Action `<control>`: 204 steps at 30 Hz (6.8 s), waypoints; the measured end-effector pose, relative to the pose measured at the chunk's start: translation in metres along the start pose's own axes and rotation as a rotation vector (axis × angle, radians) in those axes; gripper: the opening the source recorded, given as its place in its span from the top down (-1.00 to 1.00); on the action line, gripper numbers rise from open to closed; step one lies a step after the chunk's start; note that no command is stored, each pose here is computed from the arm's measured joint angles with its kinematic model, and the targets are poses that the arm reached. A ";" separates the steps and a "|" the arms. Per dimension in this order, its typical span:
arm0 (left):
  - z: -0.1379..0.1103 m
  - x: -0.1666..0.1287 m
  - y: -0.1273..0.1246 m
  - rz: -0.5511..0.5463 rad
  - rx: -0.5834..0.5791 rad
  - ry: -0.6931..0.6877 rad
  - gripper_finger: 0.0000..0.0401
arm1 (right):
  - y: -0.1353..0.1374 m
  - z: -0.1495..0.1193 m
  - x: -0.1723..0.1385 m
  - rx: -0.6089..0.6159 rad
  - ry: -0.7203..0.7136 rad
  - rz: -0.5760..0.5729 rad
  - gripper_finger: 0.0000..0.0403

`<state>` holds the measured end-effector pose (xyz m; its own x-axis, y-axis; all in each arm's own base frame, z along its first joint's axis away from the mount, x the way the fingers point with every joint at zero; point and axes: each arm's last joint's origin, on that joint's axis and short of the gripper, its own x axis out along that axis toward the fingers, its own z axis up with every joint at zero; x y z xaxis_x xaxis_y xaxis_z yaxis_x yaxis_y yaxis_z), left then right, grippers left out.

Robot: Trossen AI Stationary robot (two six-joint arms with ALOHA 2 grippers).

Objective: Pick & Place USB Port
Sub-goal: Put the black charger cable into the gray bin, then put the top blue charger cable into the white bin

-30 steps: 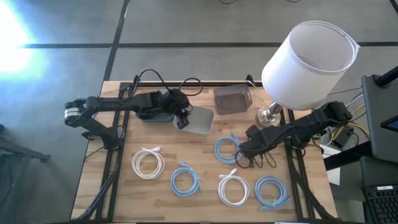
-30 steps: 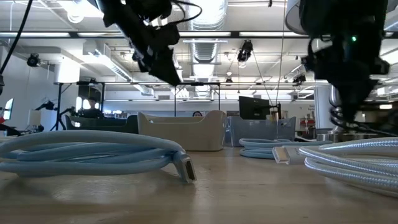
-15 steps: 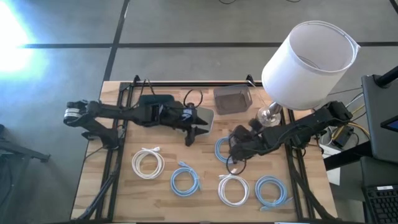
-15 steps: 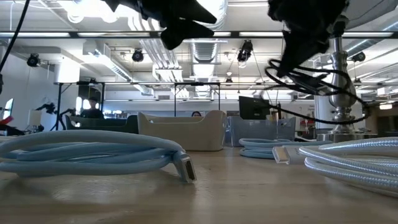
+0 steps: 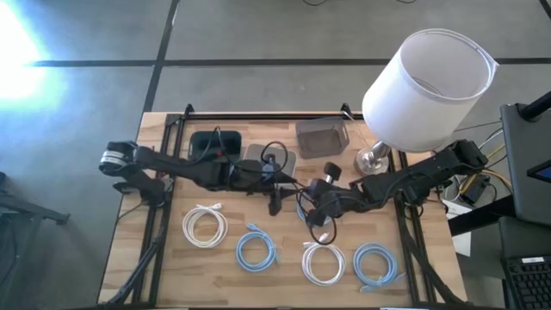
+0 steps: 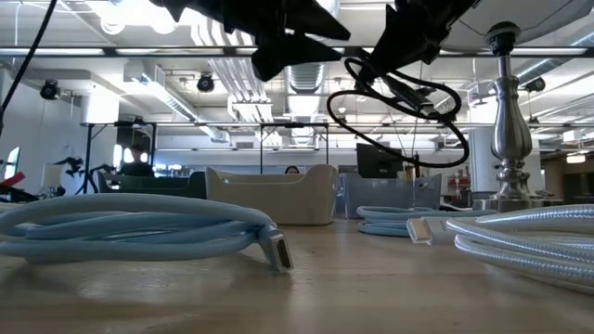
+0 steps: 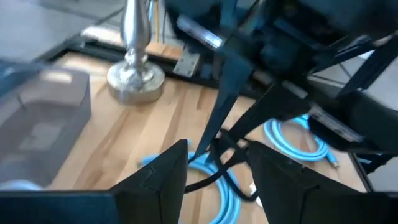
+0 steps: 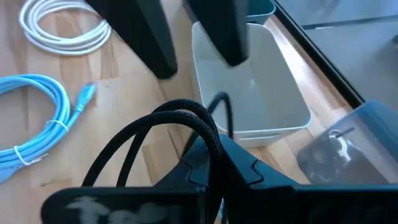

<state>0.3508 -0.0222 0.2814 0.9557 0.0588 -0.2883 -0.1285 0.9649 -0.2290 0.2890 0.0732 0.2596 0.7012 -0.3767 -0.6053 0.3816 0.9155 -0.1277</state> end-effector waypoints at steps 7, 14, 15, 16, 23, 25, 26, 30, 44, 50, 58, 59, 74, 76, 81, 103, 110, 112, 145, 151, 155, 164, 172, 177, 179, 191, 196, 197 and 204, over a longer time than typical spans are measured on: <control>-0.007 0.010 0.000 0.000 -0.027 0.001 0.12 | -0.008 0.001 0.006 0.013 0.007 -0.027 0.94; -0.010 0.014 0.001 0.007 -0.038 0.009 0.12 | -0.012 0.002 0.009 0.014 0.013 -0.038 0.94; -0.011 0.014 0.001 0.007 -0.038 0.010 0.12 | -0.012 0.002 0.009 0.013 0.013 -0.038 0.94; -0.011 0.014 0.001 0.007 -0.038 0.011 0.12 | -0.012 0.002 0.009 0.008 0.013 -0.038 0.94; -0.015 0.018 0.004 0.068 -0.033 0.015 0.12 | -0.012 0.002 0.009 -0.025 0.010 -0.037 0.94; -0.017 0.019 0.006 0.083 -0.031 0.026 0.12 | -0.012 0.002 0.009 -0.029 0.010 -0.036 0.94; -0.019 0.021 0.006 0.088 -0.030 0.032 0.12 | -0.012 0.002 0.009 -0.029 0.011 -0.036 0.94; -0.024 0.025 0.008 0.097 -0.024 0.053 0.12 | -0.011 0.004 0.008 -0.025 0.007 -0.025 0.94; -0.026 0.026 0.008 0.089 0.099 0.061 0.48 | -0.010 0.002 0.009 -0.024 0.025 0.016 0.94; -0.026 0.027 0.008 0.091 0.130 0.064 0.85 | -0.010 -0.001 0.010 -0.032 0.034 0.012 0.84; -0.027 0.026 0.009 0.108 0.145 0.076 0.88 | -0.010 -0.002 0.010 -0.039 0.039 0.012 0.61; -0.027 0.026 0.009 0.110 0.145 0.076 0.87 | -0.010 -0.002 0.010 -0.044 0.039 0.012 0.59; -0.004 0.000 0.007 0.133 0.166 0.043 0.88 | -0.014 -0.002 -0.046 -0.074 -0.086 0.048 0.34; 0.004 -0.012 0.007 0.141 0.167 0.039 0.88 | -0.015 -0.005 -0.050 -0.082 -0.098 0.037 0.32; 0.023 -0.051 0.007 0.174 0.180 0.031 0.88 | -0.016 -0.008 -0.050 -0.074 -0.098 0.034 0.34; -0.047 -0.194 0.065 0.814 -0.050 -0.115 0.88 | -0.012 -0.017 -0.040 -0.059 -0.063 0.029 0.41; -0.106 -0.189 0.083 0.820 -0.189 -0.180 0.88 | -0.012 -0.016 -0.040 -0.048 -0.067 0.030 0.42; -0.116 -0.185 0.087 0.823 -0.209 -0.206 0.88 | -0.012 -0.016 -0.040 -0.048 -0.068 0.031 0.43; -0.132 -0.186 0.117 1.031 -0.217 -0.245 -0.01 | -0.011 -0.020 -0.037 -0.058 -0.075 0.033 0.46; -0.098 -0.190 0.108 0.959 -0.148 -0.262 -0.02 | -0.012 -0.027 -0.034 0.000 -0.055 0.033 0.43; -0.078 -0.190 0.100 0.759 -0.142 -0.252 -0.02 | -0.012 -0.033 -0.031 0.023 -0.040 0.029 0.44; -0.071 -0.177 0.092 0.459 -0.159 -0.212 -0.01 | -0.012 -0.053 -0.017 0.109 -0.001 0.111 0.42; -0.077 -0.160 0.095 0.471 -0.158 -0.152 -0.01 | -0.009 -0.057 -0.008 0.045 -0.004 0.143 0.34; -0.081 -0.151 0.097 0.482 -0.153 -0.115 -0.01 | -0.004 -0.062 0.001 0.049 0.033 0.142 0.34; -0.082 -0.148 0.097 0.481 -0.155 -0.117 -0.01 | 0.000 -0.066 0.007 0.038 0.077 0.179 0.34; -0.078 -0.135 0.098 0.455 -0.162 -0.169 -0.01 | 0.013 -0.083 0.054 0.086 0.315 0.298 0.33; -0.078 -0.135 0.098 0.455 -0.156 -0.170 -0.01 | 0.019 -0.088 0.069 0.097 0.395 0.335 0.33; -0.078 -0.136 0.098 0.455 -0.153 -0.170 -0.01 | 0.020 -0.089 0.072 0.097 0.404 0.335 0.33; -0.078 -0.135 0.098 0.455 -0.153 -0.168 -0.01 | 0.024 -0.095 0.088 0.064 0.475 0.307 0.33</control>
<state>0.1882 0.0441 0.2254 0.8216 0.5173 -0.2396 -0.5671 0.7842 -0.2518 0.3022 0.0751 0.1289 0.4431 0.0234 -0.8962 0.2491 0.9571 0.1482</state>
